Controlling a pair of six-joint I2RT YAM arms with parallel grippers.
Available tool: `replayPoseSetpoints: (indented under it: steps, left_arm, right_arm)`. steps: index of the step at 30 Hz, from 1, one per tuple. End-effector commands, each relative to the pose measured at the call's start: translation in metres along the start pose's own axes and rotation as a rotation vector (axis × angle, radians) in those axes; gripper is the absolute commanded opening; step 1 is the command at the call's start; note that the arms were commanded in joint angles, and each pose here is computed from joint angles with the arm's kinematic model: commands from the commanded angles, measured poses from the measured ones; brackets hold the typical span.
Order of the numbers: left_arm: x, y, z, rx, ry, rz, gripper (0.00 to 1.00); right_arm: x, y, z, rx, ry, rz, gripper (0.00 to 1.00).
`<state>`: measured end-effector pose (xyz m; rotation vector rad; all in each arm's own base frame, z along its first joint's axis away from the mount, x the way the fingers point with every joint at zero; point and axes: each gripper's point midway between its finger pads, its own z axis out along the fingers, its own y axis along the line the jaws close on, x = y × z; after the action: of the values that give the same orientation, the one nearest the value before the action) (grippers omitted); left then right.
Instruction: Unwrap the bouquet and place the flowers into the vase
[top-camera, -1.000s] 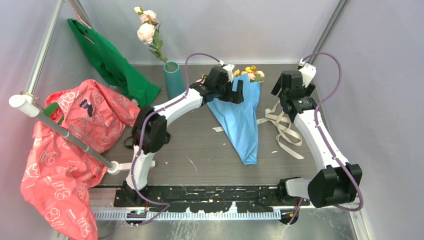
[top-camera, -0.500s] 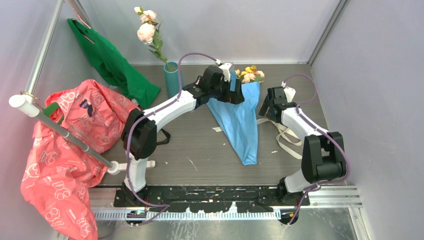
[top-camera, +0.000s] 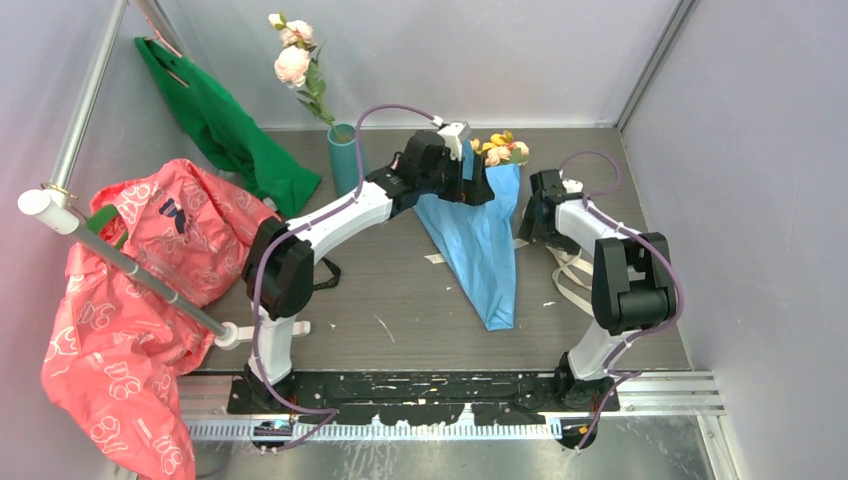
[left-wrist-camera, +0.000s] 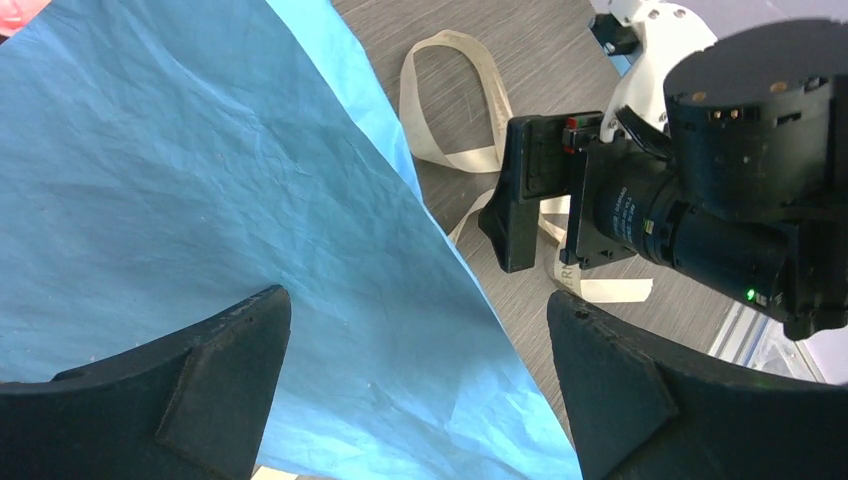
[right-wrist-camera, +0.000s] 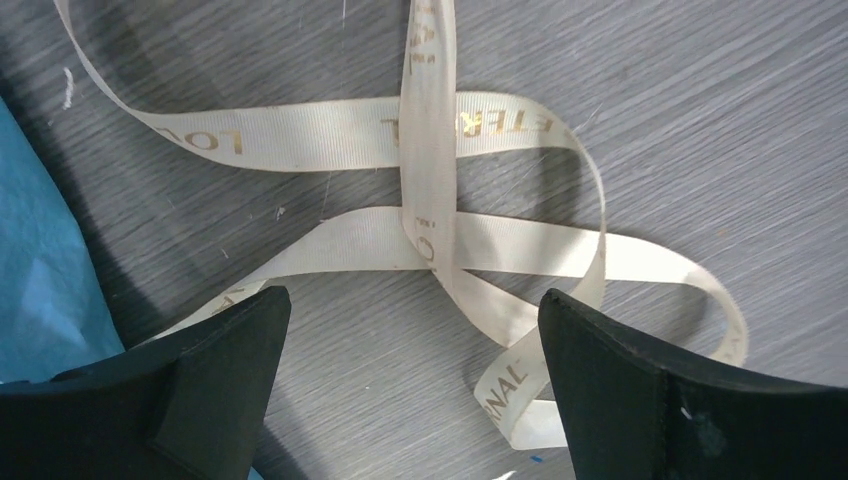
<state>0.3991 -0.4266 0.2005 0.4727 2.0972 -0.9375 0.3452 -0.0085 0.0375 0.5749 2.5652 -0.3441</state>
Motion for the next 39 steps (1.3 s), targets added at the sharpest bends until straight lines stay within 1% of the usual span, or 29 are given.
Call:
replayPoseSetpoints:
  steps: [1,4,7,9,11,15,19,23,25,26,27,28,31,32,34,35,37,38,39]
  left_arm:
    - [-0.017,-0.015,0.001,0.075,-0.076,0.003,1.0]
    - [-0.015,-0.014,0.003,0.086,-0.077,-0.011,1.0]
    - [-0.014,-0.016,0.004,0.106,-0.071,-0.021,1.0]
    - [-0.014,-0.015,0.003,0.106,-0.068,-0.019,1.0]
    - [-0.016,-0.011,0.003,0.098,-0.069,-0.016,1.0]
    - [-0.016,-0.006,0.007,0.097,-0.068,-0.026,1.0]
    - [-0.012,-0.006,0.012,0.112,-0.058,-0.04,1.0]
    - [-0.008,-0.007,0.011,0.118,-0.047,-0.052,1.0]
    - [-0.012,-0.01,0.01,0.133,-0.064,-0.046,1.0]
    - [-0.013,-0.011,0.008,0.137,-0.066,-0.044,1.0]
    - [-0.014,-0.012,0.007,0.139,-0.068,-0.041,1.0]
    - [-0.015,-0.012,0.006,0.137,-0.069,-0.04,1.0]
    - [-0.017,-0.013,0.002,0.138,-0.077,-0.032,1.0]
    - [-0.018,-0.014,0.001,0.138,-0.079,-0.029,1.0]
    - [-0.019,-0.014,-0.001,0.136,-0.081,-0.025,1.0]
    - [-0.02,-0.015,-0.003,0.135,-0.084,-0.025,1.0]
    - [-0.02,-0.015,-0.004,0.134,-0.088,-0.024,1.0]
    - [-0.02,-0.015,-0.005,0.135,-0.088,-0.026,1.0]
    - [-0.021,-0.014,-0.006,0.133,-0.089,-0.026,1.0]
  right_arm:
    - [-0.032,-0.013,-0.016,0.053,-0.024,-0.089,1.0]
    - [-0.039,-0.022,-0.013,0.064,0.03,-0.164,1.0]
    - [-0.035,-0.019,-0.005,-0.021,0.111,-0.145,1.0]
    - [-0.026,-0.015,-0.002,-0.048,0.136,-0.147,1.0]
    - [-0.019,-0.015,-0.002,-0.059,0.153,-0.15,1.0]
    - [-0.02,-0.009,-0.011,-0.115,0.127,-0.126,1.0]
    - [-0.011,0.005,-0.021,-0.216,0.137,-0.127,1.0]
    - [0.002,0.001,-0.011,-0.189,0.181,-0.147,1.0]
    - [0.005,-0.001,-0.005,-0.172,0.189,-0.148,0.98]
    - [0.007,-0.002,-0.002,-0.161,0.193,-0.147,0.95]
    - [0.008,-0.006,0.001,-0.136,0.194,-0.145,0.89]
    - [0.009,-0.008,0.005,-0.121,0.199,-0.146,0.86]
    - [0.008,-0.011,0.013,-0.082,0.192,-0.125,0.85]
    - [0.005,-0.014,0.016,-0.078,0.188,-0.103,0.82]
    - [-0.001,-0.02,0.02,-0.071,0.176,-0.067,0.62]
    - [-0.003,-0.021,0.021,-0.071,0.17,-0.055,0.58]
    - [-0.007,-0.024,0.024,-0.065,0.173,-0.033,0.43]
    - [-0.009,-0.024,0.025,-0.065,0.171,-0.021,0.37]
    - [-0.01,-0.025,0.026,-0.066,0.17,-0.013,0.27]
